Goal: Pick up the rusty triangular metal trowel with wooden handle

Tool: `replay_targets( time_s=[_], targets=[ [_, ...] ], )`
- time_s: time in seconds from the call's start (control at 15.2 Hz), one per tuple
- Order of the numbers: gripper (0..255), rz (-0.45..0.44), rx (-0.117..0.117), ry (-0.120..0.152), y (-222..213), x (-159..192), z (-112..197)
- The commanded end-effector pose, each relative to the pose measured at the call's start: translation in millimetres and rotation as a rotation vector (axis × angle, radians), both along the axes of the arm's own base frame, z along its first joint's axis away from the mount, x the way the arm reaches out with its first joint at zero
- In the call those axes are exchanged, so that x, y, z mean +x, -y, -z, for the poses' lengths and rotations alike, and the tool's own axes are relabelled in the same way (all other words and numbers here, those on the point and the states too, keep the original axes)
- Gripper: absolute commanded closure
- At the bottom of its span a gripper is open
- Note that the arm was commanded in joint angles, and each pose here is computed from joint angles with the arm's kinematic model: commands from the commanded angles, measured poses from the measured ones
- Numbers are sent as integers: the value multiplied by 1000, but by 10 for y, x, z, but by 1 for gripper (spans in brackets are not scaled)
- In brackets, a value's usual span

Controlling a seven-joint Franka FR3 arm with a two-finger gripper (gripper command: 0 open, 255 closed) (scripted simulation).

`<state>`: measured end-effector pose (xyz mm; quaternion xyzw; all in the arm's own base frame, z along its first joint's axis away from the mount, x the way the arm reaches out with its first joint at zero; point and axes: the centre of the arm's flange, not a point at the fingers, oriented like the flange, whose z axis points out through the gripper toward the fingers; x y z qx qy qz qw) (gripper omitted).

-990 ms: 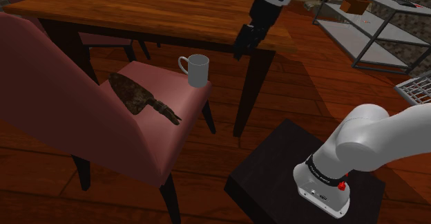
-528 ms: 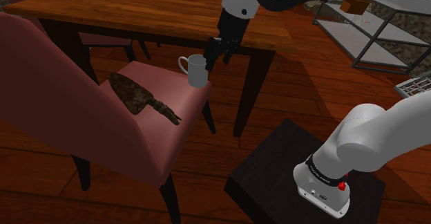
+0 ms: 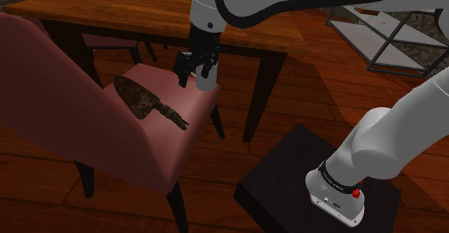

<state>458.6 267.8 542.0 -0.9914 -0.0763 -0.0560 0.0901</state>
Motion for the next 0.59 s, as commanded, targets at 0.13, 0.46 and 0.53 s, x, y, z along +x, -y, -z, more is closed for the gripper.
replay_targets(
  time_s=[0.13,0.46,0.53],
  targets=[
    [0,-7,16,-18,-443,221,195],
    [0,-15,33,-37,-924,456,380],
    [0,-15,33,-37,-924,456,433]
  ],
)
